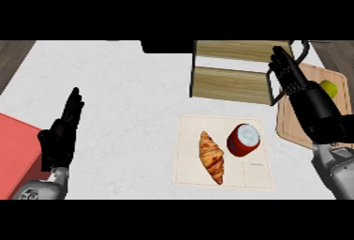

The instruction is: Pick the croissant from the placemat and place it in the tiered shelf

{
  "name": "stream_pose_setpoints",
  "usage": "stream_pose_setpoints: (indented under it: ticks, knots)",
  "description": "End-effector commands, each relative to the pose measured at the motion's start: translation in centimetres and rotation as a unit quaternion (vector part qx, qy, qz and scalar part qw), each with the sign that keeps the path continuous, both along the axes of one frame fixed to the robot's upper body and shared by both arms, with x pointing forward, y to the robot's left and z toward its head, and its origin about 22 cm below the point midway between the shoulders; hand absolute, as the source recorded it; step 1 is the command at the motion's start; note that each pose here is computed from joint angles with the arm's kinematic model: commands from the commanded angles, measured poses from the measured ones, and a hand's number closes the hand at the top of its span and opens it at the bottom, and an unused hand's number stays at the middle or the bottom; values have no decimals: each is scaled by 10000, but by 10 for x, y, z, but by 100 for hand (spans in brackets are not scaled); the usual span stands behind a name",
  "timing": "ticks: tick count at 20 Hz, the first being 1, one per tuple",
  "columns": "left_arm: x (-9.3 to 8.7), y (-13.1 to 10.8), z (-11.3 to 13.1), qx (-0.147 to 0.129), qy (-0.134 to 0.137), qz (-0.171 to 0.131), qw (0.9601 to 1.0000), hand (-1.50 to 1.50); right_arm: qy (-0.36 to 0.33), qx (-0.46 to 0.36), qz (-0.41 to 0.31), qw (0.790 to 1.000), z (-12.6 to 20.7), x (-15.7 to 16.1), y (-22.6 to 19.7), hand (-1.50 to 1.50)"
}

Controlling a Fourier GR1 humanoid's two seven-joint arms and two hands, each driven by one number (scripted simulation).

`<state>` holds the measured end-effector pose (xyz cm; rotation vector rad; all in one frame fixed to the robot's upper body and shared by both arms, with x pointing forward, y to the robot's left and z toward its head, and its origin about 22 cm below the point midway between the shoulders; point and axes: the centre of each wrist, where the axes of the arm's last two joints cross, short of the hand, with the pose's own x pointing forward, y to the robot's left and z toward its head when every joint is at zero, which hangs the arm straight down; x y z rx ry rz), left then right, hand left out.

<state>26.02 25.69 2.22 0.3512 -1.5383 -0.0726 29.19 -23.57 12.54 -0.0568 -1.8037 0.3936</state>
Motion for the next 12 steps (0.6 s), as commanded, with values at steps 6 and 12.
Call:
stream_pose_setpoints:
  ticks: [6,12]
  knots:
    - [13,-18,17,102,-217,-1211,9923,0,246,-1447,-556,9876,2,3,44,-150]
    - [6,-25,0,-132,-48,-1062,9942,0,-657,-2291,-2594,9359,-52,1,-26,150]
